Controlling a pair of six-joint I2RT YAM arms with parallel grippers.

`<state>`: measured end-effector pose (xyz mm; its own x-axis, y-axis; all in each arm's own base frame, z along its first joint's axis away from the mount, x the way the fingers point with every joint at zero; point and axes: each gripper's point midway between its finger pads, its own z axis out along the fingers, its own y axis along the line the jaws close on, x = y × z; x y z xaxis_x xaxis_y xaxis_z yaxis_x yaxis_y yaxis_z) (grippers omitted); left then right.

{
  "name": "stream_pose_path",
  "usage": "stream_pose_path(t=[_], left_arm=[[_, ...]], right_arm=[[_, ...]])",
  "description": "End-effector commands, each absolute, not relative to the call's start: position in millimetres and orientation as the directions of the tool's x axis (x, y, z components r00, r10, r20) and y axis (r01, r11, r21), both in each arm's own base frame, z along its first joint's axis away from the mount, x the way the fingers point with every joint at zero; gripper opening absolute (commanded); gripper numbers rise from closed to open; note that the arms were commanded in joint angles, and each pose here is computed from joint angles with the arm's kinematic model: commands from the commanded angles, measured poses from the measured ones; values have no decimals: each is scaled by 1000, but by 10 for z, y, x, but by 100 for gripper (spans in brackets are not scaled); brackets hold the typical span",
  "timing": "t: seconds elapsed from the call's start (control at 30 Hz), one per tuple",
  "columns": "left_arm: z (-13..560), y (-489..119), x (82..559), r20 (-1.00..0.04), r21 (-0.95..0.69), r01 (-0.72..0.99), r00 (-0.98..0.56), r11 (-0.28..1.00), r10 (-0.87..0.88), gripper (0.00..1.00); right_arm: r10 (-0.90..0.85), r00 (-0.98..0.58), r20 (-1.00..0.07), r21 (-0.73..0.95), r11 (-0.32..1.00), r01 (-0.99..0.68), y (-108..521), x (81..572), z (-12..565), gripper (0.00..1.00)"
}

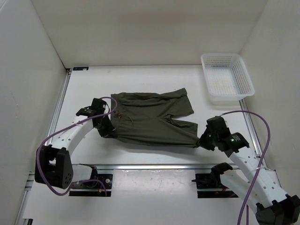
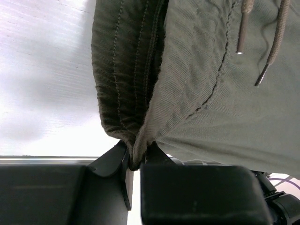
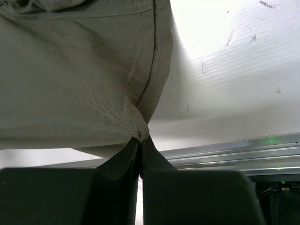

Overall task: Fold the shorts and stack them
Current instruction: Fold the shorts

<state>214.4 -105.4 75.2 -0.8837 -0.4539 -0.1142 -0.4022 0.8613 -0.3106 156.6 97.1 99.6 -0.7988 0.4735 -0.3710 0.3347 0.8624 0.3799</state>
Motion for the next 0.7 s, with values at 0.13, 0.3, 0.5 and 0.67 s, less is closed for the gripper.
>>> stream_pose_path(t=[0.13,0.3,0.5,0.67], left_arm=[[1172,-1026,2304,-222,-364,-367,-858,856,-463,10],[1550,-1029,2634,-293,-387,-346,-833,855,-470,10],[1563,-1022,3121,-290,-359,-356,-836,863,-465,10],[1580,-1026,3526,-292,-359,-371,-827,856,-480,10]], right_arm=[[451,-777,-439,315,887,337,831,1654,1123,0],[434,-721,-540,321,898,300,871,2052,1545,0],[372,-712,-596,280,927,250,1105,2759,1722,0],[338,-676,-654,260,941,218,1222,3348,1924,0]])
